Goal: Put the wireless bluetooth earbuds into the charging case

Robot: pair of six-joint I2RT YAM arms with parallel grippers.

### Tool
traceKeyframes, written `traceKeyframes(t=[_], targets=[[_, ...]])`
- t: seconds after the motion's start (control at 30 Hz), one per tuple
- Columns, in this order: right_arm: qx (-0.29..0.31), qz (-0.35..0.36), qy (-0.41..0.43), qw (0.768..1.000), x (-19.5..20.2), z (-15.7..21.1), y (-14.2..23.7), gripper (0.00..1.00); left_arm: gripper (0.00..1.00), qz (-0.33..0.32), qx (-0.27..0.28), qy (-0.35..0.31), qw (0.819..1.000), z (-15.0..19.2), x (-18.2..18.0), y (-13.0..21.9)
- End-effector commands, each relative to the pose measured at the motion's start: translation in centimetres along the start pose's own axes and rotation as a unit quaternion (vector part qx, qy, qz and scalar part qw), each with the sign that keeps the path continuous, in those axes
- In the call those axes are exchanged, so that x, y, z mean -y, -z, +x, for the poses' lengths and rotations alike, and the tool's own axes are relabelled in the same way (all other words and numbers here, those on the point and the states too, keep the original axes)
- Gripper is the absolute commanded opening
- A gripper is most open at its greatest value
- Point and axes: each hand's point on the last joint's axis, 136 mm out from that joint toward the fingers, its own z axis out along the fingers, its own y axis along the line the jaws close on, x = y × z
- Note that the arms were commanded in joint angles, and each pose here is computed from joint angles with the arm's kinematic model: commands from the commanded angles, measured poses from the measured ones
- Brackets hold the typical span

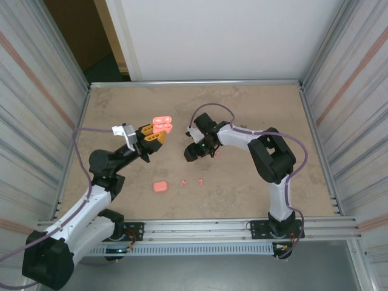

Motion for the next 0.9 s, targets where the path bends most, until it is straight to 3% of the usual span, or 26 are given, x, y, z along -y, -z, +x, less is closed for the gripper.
traceKeyframes(t=[0.0,0.87], targets=[[-0.029,0.0,0.007,1.0,-0.4,1.3,-0.7,0.6,0.0,0.016,0.02,-0.026,0.999,-1.9,1.0,-0.1],[-0.043,0.037,-0.004,0.998,0.7,3.0,-0.3,0.3,0.0,0.013,0.016,-0.024,1.0,-1.7,1.0,0.1]])
